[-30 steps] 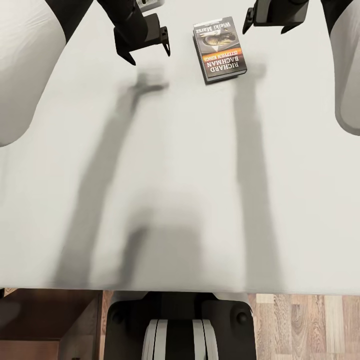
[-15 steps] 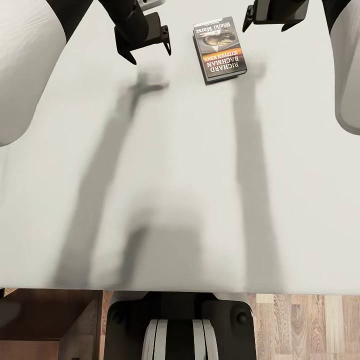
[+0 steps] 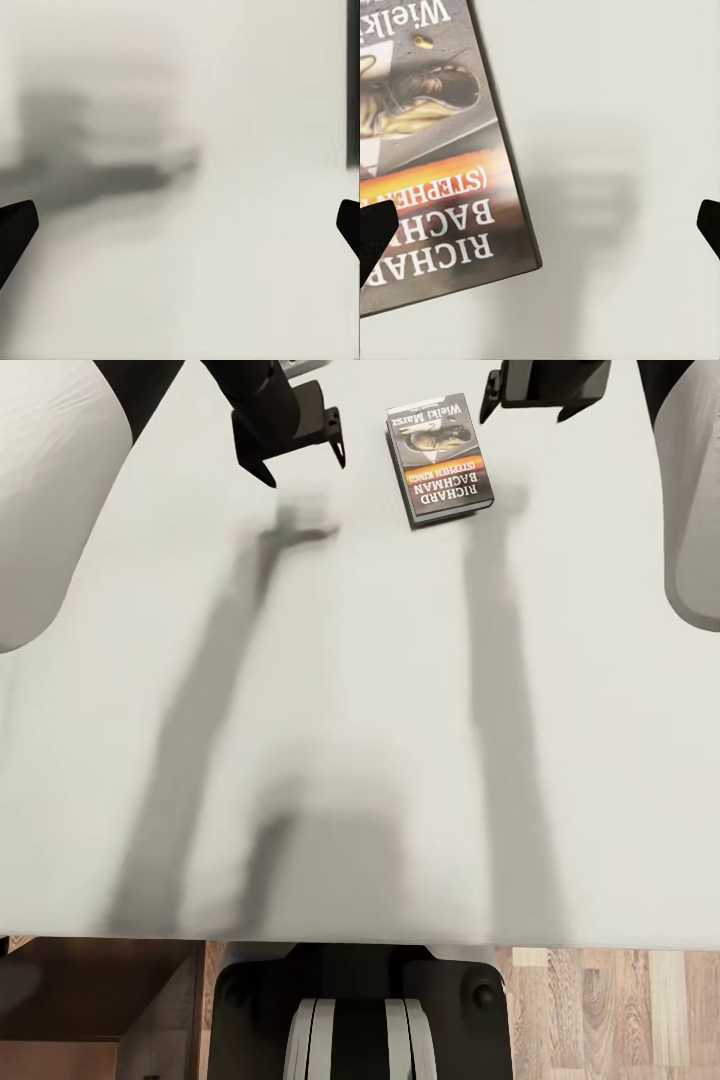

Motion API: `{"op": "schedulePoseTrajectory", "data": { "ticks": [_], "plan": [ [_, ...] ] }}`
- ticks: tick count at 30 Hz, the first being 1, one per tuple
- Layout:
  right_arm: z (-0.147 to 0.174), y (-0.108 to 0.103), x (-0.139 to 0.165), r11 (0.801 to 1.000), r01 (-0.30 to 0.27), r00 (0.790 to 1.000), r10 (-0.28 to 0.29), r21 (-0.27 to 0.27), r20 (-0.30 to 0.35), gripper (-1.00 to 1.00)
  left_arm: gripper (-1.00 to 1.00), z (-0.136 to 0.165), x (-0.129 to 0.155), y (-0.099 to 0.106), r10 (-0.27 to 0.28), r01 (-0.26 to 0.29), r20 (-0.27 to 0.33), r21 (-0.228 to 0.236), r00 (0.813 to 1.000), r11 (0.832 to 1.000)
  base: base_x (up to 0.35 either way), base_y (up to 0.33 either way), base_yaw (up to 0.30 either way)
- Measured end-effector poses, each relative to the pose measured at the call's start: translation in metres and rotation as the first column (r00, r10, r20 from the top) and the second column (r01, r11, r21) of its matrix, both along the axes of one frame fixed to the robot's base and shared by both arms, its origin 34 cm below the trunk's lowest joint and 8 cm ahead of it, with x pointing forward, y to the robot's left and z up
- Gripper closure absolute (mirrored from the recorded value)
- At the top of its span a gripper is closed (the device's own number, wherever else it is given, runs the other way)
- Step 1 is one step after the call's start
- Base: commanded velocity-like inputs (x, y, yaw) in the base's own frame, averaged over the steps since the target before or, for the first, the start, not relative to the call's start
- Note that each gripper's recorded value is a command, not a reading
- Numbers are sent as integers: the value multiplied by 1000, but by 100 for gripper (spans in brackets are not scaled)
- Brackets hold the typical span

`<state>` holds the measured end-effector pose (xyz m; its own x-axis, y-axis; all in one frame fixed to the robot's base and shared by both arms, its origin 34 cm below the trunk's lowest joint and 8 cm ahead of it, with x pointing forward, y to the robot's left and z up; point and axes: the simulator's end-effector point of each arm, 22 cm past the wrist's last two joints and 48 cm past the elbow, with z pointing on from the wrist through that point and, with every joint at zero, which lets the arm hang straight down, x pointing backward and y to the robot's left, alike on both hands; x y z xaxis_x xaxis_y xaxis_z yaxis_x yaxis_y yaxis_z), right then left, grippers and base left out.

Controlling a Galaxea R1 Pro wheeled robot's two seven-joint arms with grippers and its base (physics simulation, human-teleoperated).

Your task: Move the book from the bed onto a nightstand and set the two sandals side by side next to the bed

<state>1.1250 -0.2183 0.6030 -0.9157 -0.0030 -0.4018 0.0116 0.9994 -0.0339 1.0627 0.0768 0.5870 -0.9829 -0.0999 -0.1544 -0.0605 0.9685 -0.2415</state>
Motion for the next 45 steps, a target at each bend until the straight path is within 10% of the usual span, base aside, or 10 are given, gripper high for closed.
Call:
{"op": "schedulePoseTrajectory", "data": {
  "ticks": [20,45],
  "plan": [
    [-8,12,-6,979,86,996,-81,185,-37,-100,-100,3,-3,-11,14,-15,-20,-63,1000,998,0,0,0],
    [-7,27,-5,956,89,996,-81,280,-40,-100,-100,6,-2,-14,9,-10,-13,-68,1000,998,0,0,0]
  ]
}}
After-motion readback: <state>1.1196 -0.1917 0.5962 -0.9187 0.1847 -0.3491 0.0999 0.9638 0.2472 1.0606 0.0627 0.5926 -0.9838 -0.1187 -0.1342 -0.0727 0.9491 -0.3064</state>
